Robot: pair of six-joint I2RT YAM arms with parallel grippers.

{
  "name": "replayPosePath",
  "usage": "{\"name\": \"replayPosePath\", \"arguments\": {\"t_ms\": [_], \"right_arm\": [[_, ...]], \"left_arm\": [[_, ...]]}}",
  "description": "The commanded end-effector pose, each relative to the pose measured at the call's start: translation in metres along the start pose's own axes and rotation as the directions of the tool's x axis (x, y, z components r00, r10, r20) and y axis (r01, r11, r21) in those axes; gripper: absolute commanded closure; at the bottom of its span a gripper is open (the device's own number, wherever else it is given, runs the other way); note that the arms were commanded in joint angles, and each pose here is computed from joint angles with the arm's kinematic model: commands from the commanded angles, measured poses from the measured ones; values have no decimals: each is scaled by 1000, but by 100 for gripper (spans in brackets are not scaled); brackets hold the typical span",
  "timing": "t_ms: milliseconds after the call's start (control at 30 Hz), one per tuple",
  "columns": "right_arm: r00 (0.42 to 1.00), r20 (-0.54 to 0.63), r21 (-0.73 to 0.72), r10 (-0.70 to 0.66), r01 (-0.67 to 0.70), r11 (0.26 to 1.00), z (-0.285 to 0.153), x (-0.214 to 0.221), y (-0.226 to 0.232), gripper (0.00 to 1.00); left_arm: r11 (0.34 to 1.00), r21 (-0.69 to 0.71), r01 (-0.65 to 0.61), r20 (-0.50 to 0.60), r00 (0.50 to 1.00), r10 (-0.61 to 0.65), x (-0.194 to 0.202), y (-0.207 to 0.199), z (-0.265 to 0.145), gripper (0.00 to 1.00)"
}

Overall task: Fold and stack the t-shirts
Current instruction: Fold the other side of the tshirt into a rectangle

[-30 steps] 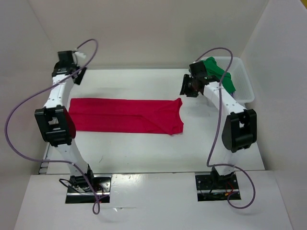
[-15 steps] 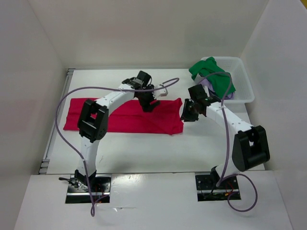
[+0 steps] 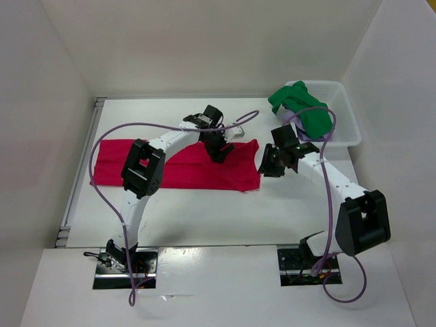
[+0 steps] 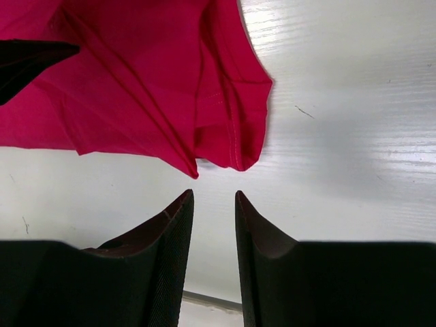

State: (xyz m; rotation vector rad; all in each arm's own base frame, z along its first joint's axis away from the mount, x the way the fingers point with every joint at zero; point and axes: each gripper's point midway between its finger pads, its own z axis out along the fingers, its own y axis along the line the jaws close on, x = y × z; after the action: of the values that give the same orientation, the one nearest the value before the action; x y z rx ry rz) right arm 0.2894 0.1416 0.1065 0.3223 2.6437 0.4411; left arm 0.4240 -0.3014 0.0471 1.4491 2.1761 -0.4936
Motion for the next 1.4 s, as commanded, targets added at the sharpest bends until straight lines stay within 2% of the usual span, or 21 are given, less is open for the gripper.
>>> {"name": "replayPosePath", "arguments": {"t_ms": [0,133,267,400,567,633,700,767,933,1033,1067,1300,1367], "right_arm": [[999,31,-15,5,-4,1000,-6,-2,1,64],[1000,20,-31,-5,5,999,-4,0,4,61],[1000,-5,-74,-28,27,997,1,2,11,57],[995,-76,-76,-60,54,996,13,21,14,51],[979,-106,-97,-174,164,982,26,35,46,46],[971,-129,-70,-200,192,979,38,41,46,46],[964,-157,-49,-216,211,976,47,48,41,45],[960,-147,-37,-237,234,971,51,42,42,40],[955,-167,-49,-245,240,970,63,44,44,38],[954,-160,-59,-254,248,967,65,44,50,45],[953,-166,-69,-254,246,967,64,45,51,51],[944,-215,-72,-250,239,968,74,55,48,54],[942,-227,-75,-248,237,969,75,58,48,59]], "left_arm": [[998,57,-7,37,999,5,-15,-11,0,36],[996,89,-4,3,1000,4,-3,-20,-2,49],[996,94,0,-6,1000,0,0,-24,-6,72],[994,107,3,-27,1000,0,7,-27,-6,74],[993,116,7,-7,1000,-6,1,-30,-11,92],[994,114,6,17,1000,-8,-8,-32,-20,97],[994,110,11,23,1000,-14,-10,-32,-23,97],[994,110,20,23,999,-23,-11,-32,-24,97],[991,127,38,10,999,-40,-4,-37,-21,97],[991,127,38,10,999,-40,-4,-37,-21,97],[991,127,38,10,999,-40,-4,-37,-21,97],[993,113,34,12,999,-36,-6,-35,-24,98],[993,113,34,12,999,-36,-6,-35,-24,98]]}}
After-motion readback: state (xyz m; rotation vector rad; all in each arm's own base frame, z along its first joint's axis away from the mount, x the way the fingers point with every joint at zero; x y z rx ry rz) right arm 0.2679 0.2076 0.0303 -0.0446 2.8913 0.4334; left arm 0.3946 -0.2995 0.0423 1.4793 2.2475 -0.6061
